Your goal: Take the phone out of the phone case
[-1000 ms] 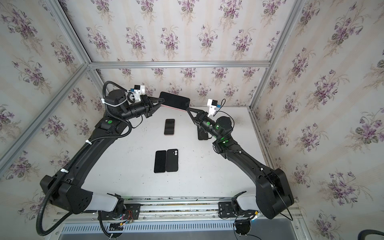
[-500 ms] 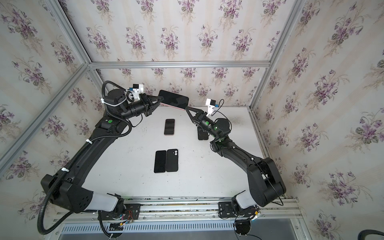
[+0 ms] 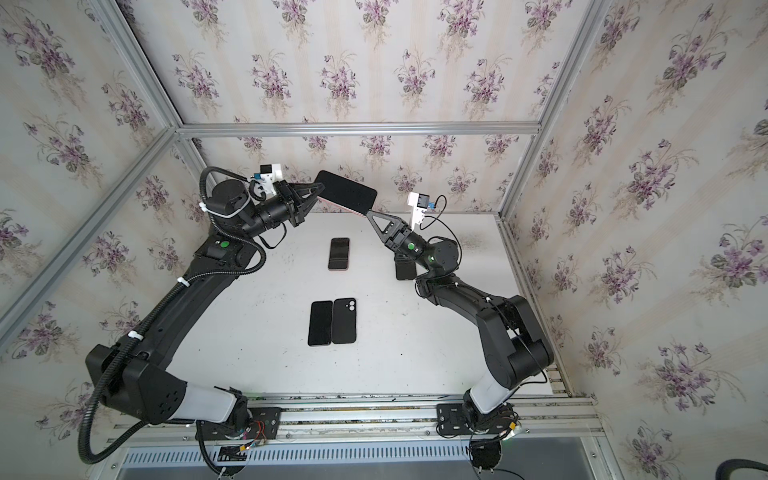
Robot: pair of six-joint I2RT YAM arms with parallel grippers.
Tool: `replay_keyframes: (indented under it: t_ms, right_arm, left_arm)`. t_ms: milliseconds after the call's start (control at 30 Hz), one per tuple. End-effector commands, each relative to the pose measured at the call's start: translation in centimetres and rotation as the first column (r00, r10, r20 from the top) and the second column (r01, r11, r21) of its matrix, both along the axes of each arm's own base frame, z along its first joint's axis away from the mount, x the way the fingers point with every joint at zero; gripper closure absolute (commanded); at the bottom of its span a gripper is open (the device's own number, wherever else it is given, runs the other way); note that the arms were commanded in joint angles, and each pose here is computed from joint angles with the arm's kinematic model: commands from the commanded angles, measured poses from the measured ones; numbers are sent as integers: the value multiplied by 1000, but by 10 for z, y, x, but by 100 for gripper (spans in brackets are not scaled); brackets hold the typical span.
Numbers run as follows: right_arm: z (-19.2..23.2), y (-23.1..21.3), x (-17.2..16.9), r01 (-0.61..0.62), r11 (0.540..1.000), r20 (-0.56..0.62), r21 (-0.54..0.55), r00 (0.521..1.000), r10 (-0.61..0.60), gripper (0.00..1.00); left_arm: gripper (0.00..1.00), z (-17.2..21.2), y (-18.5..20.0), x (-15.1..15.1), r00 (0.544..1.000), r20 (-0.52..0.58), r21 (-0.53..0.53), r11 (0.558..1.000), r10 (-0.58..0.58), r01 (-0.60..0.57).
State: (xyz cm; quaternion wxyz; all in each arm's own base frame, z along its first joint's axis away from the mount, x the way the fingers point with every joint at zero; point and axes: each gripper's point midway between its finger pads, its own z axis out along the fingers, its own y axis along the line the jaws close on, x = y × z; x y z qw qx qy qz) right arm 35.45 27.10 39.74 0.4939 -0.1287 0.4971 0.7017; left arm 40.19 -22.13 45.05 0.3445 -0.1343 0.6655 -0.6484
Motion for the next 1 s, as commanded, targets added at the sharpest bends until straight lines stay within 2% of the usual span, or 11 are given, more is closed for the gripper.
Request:
replay_keyframes:
  t_ms: [0,133,300,500,633,800,900,967]
  right_arm:
    - [-21,22,-24,-105,978,164,-179,977,135,100]
    - [-23,20,-16,-87,978,177,-187,977,121,100]
    - [-25,20,-14,-43,978,209,-205,974,87,93]
    - [-29,15,-8,76,964,258,-257,966,-7,94]
    - [-25,6,-2,142,957,264,-252,962,-73,93]
    - [-23,-12,-16,150,968,236,-200,967,-101,56]
    - [-13,-19,-28,172,967,225,-188,966,-128,43]
    - [-2,-23,-38,180,968,220,-176,965,-139,38]
  left_arm:
    - [100,9,-21,-25,984,-74,-104,983,-161,153]
    - [100,13,-19,-26,986,-71,-120,983,-151,142]
    - [100,20,-18,-24,987,-63,-136,981,-147,137]
    - [100,26,-20,-24,985,-60,-149,978,-159,149]
    - [100,28,-20,-25,985,-53,-145,977,-166,157]
    - [100,32,-14,-24,989,-34,-140,980,-147,141]
    - [100,30,-13,-23,990,-30,-127,983,-138,133]
    - [100,24,-14,-20,990,-40,-126,983,-136,130]
